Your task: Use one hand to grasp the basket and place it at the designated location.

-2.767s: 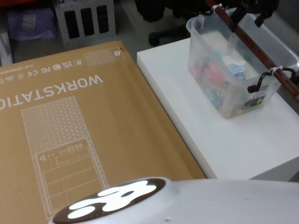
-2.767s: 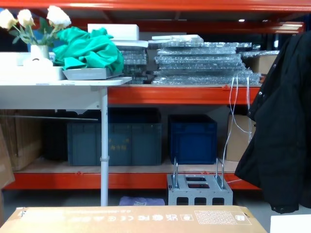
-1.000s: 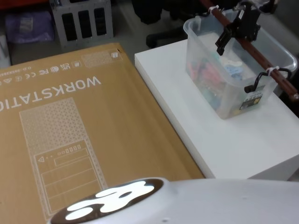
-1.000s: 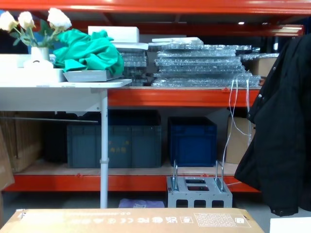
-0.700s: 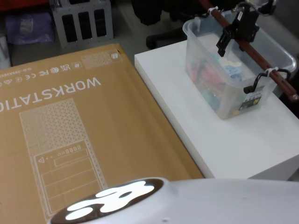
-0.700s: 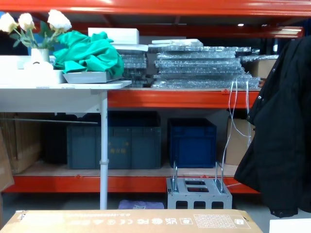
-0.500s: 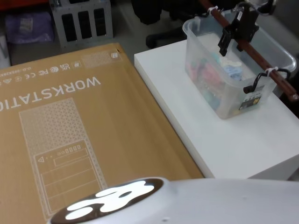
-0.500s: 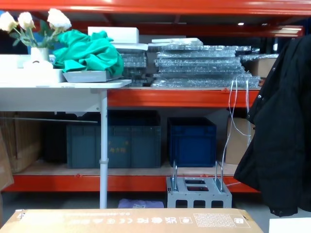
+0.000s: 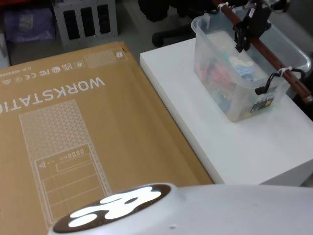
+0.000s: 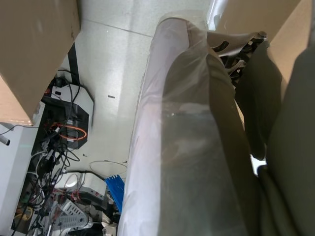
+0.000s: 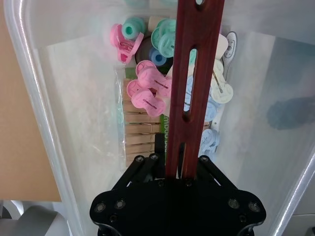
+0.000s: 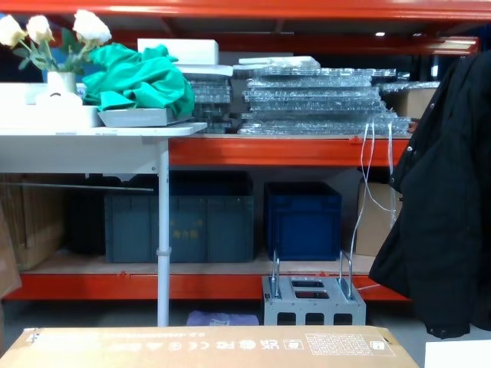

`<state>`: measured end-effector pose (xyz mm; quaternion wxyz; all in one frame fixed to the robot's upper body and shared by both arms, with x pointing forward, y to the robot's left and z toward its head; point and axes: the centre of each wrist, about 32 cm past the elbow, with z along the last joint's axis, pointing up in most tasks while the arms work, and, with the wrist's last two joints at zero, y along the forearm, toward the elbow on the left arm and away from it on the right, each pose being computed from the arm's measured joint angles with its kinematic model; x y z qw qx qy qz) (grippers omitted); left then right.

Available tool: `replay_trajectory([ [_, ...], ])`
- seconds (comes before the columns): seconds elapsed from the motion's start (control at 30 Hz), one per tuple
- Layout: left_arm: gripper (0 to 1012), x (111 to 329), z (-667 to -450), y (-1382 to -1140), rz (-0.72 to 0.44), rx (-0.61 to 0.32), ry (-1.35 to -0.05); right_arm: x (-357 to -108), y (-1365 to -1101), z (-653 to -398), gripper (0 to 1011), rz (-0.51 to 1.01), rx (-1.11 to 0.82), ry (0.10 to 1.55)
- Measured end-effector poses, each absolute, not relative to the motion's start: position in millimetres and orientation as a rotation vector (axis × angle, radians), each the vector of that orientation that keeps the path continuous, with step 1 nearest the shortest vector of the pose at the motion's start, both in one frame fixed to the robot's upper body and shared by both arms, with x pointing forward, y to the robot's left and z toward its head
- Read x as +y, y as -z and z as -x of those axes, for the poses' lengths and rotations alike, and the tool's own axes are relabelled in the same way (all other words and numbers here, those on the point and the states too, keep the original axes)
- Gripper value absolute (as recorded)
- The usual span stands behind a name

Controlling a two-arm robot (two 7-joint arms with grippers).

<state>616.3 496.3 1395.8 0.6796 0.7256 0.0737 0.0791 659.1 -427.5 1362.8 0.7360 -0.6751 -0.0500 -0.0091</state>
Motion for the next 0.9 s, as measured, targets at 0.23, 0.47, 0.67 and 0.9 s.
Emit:
replay_trajectory([
  [0.23,0,496.3,-616.3,-1395.8,-1.629,0.165,-0.178,-428.1,-1365.8,-657.5,38,1.484,-0.115,0.034],
  [0.47,0,496.3,-616.3,-1395.8,-1.629,0.165,-0.178,-429.6,-1369.0,-656.3,1,1.484,-0.122,0.043],
  [0.67,0,496.3,-616.3,-1395.8,-1.629,0.165,-0.178,-433.3,-1379.9,-653.7,1,1.475,-0.140,0.063],
  [0.9,0,496.3,-616.3,-1395.7,-1.629,0.165,-0.178,-435.8,-1389.8,-651.4,1,1.465,-0.155,0.081],
])
